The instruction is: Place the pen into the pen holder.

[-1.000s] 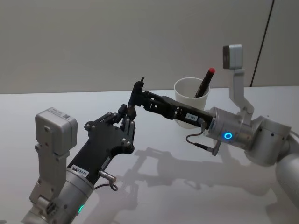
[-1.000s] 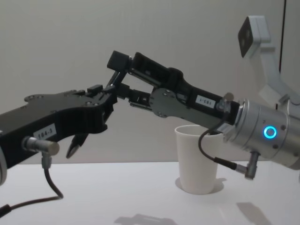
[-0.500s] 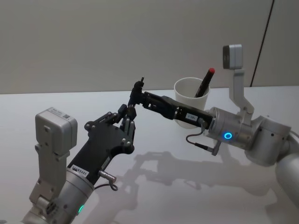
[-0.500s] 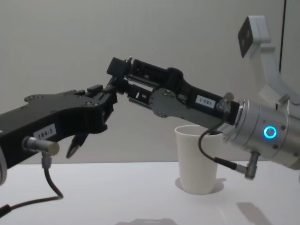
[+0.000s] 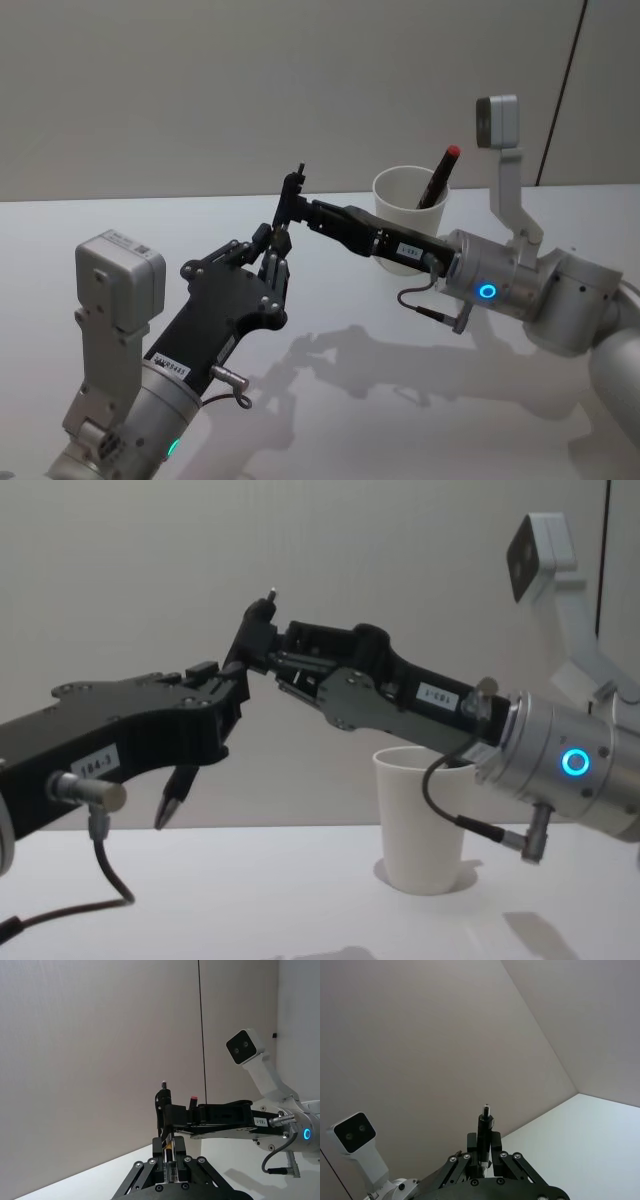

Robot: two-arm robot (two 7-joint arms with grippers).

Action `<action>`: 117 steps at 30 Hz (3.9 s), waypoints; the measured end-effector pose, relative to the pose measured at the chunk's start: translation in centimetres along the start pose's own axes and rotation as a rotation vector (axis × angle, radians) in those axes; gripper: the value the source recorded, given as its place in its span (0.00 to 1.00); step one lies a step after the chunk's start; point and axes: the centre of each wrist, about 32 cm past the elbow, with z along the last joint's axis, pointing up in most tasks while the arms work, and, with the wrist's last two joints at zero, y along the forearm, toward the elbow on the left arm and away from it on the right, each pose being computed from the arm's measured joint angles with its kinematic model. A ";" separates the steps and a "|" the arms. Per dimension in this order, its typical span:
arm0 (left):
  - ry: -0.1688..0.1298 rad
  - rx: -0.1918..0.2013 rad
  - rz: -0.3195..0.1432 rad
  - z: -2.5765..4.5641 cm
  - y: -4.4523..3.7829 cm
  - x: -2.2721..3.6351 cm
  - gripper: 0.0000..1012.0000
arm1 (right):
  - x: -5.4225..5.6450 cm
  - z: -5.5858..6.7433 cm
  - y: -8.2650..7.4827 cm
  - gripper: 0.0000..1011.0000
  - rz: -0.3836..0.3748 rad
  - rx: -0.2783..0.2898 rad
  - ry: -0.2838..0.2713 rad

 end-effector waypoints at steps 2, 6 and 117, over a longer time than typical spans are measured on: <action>0.000 0.000 0.000 0.00 0.00 0.00 0.14 | 0.0 0.0 0.0 0.14 0.000 0.000 0.000; 0.000 0.000 0.000 0.00 0.00 0.00 0.14 | 0.0 0.0 0.0 0.13 0.000 0.000 0.000; 0.000 0.000 0.000 0.00 0.00 0.00 0.99 | -0.1 1.1 -0.5 0.13 -0.017 0.018 -0.073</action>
